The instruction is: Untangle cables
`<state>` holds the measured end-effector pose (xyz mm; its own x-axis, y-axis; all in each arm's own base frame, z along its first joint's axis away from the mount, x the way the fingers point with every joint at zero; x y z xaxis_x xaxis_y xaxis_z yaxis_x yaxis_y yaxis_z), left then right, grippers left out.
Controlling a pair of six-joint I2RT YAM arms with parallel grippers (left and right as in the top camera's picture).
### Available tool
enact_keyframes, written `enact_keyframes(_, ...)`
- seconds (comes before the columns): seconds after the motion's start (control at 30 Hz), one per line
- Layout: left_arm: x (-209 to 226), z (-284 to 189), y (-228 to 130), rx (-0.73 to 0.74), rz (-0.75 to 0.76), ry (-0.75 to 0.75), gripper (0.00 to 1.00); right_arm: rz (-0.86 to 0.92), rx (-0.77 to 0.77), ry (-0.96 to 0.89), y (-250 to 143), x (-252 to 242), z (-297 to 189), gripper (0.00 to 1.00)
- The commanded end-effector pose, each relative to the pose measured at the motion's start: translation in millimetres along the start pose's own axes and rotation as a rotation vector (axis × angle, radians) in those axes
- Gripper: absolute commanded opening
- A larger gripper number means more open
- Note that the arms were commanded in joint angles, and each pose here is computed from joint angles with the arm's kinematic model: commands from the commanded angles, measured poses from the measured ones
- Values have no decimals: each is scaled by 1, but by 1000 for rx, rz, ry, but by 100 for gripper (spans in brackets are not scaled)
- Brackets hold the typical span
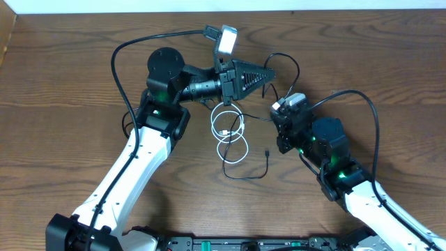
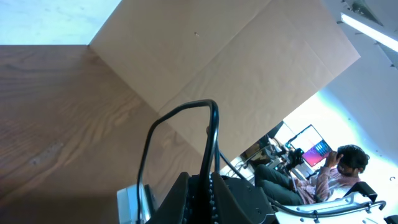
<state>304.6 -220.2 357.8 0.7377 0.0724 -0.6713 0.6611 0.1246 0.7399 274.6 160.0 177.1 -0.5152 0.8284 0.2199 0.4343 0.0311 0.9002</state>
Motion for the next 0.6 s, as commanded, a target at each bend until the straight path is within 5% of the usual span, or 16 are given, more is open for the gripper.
enact_keyframes(0.0, -9, -2, 2, 5, 70, -15, 14, 103, 30, -2, -4, -1, 0, 1)
enact_keyframes(0.2, 14, -4, -18, 71, 109, 90, 50, 138, 221, -62, -40, -8, -5, 1)
enact_keyframes(0.57, 73, -28, -61, 183, -19, 532, 52, 142, 289, -318, -55, -44, -18, 1)
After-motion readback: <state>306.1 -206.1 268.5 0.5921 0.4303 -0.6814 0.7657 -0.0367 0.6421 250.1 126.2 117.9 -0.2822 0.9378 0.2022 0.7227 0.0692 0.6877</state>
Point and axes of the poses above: each gripper's point midway between its finger pads, its own z axis out along the fingers, its own x axis along the line the jaws close on, y = z × x, the point moved 6 cm from there along -z, back along the fingers, and after that the axes turned 2 degrees about z, right-handed, at the moved point
